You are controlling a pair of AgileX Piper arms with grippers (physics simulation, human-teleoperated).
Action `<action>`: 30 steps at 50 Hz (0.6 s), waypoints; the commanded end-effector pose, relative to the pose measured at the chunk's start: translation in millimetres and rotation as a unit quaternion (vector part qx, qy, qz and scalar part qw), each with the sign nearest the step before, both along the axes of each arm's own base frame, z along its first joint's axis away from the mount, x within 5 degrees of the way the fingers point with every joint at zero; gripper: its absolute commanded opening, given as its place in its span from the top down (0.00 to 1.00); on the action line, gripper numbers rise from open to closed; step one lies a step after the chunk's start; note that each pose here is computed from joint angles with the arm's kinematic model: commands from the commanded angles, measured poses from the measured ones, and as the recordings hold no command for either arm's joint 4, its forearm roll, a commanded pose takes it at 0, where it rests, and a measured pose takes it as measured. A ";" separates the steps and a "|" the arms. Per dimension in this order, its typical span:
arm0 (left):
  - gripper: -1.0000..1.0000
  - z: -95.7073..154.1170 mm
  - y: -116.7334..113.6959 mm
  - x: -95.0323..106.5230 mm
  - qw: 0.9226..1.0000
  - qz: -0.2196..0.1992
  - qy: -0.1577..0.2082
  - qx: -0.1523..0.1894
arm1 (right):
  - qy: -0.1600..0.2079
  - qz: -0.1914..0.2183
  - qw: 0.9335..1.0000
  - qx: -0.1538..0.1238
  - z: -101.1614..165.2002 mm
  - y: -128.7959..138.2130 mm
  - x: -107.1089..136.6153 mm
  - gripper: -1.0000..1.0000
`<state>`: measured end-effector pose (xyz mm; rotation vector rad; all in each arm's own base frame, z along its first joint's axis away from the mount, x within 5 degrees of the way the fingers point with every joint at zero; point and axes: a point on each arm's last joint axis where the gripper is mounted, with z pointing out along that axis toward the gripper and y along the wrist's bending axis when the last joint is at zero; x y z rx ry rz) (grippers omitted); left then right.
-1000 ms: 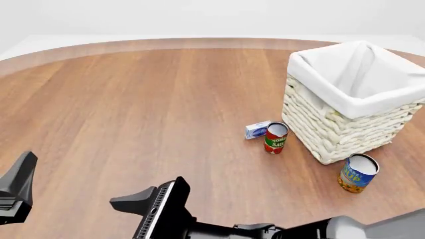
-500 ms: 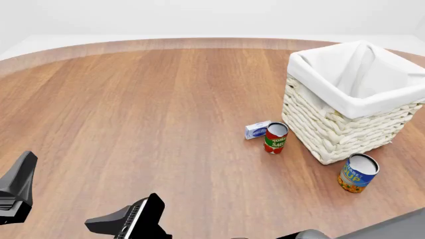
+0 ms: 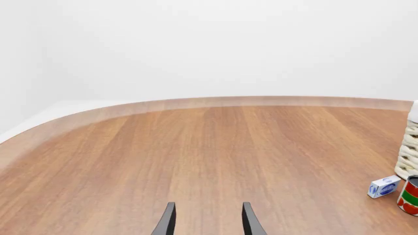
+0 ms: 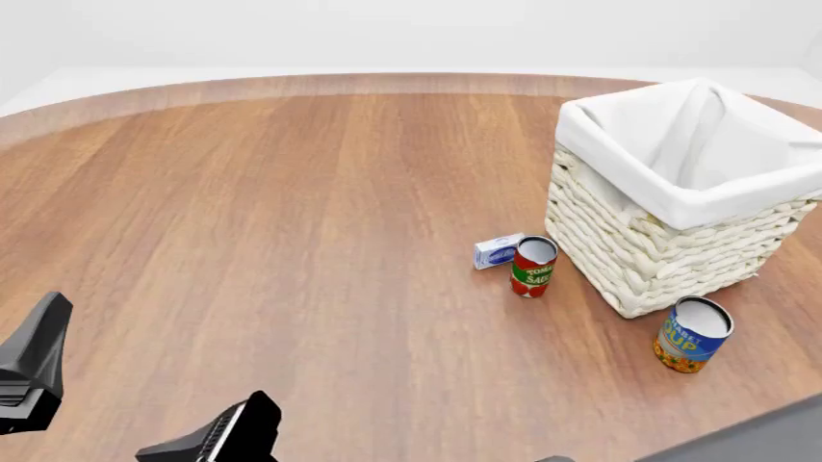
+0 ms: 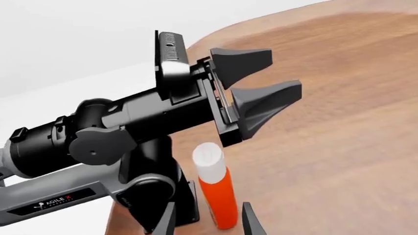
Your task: Pick up the ketchup, and put it in the basket.
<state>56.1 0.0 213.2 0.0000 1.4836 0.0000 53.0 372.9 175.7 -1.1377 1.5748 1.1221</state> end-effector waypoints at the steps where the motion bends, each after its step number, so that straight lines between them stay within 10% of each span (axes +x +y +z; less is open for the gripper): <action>1: 0.00 0.0 0.0 0.0 1.000 0.000 0.000 0.000 | 0.008 0.012 1.000 0.000 1.4 9.2 -9.5 0.00; 30: 0.00 0.0 0.0 0.0 1.000 0.000 0.000 0.000 | 0.013 0.007 1.000 -0.006 -5.6 16.1 -5.1 0.00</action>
